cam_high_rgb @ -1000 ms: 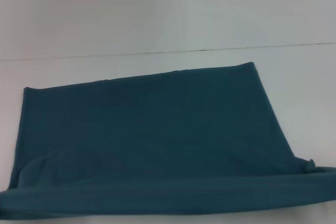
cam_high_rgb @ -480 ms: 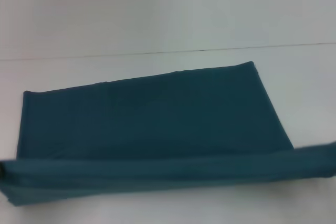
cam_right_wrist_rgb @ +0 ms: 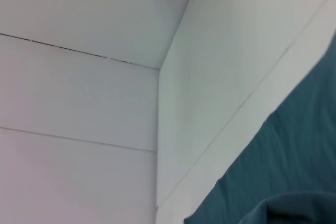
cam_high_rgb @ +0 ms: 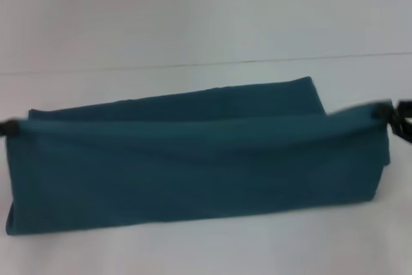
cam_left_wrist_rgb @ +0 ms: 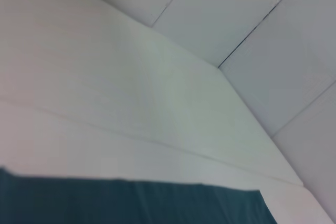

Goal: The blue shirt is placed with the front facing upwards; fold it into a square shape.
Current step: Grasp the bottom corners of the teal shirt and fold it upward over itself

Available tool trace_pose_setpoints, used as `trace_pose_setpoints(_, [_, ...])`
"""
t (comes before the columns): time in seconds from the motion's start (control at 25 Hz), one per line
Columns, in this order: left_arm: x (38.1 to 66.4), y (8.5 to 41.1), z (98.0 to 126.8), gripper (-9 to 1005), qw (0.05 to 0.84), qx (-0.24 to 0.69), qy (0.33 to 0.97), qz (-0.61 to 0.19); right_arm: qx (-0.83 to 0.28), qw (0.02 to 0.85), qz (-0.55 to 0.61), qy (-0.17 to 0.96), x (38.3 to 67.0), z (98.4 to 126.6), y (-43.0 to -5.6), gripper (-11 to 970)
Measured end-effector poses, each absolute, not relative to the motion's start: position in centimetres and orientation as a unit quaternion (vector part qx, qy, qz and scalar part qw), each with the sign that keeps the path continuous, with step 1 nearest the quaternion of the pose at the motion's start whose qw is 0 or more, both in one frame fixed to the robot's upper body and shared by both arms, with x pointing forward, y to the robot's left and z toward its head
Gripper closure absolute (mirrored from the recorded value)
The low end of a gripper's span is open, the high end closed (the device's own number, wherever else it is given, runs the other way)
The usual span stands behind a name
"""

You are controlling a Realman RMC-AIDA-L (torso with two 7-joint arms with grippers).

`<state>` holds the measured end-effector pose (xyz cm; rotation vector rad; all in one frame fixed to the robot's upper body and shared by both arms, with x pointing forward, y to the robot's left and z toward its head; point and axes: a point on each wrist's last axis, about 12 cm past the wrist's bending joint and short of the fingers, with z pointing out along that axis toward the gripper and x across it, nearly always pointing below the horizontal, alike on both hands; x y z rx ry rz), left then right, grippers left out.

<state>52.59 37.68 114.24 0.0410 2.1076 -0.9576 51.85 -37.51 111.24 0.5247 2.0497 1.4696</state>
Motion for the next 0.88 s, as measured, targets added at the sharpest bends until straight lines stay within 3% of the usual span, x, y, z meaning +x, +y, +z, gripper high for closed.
trace_pose_setpoints(0.44, [59.8,35.3,114.0,997,0.418,0.025,0.844,-0.335,0.202,0.321,0.509,0.773,58.0,112.5,-36.6,858])
trace_pose_setpoints(0.88, [61.9,34.4,112.5,996,0.418,-0.004,0.863,-0.285,0.217,0.342,0.452,0.795,61.8,111.6,-34.4,858])
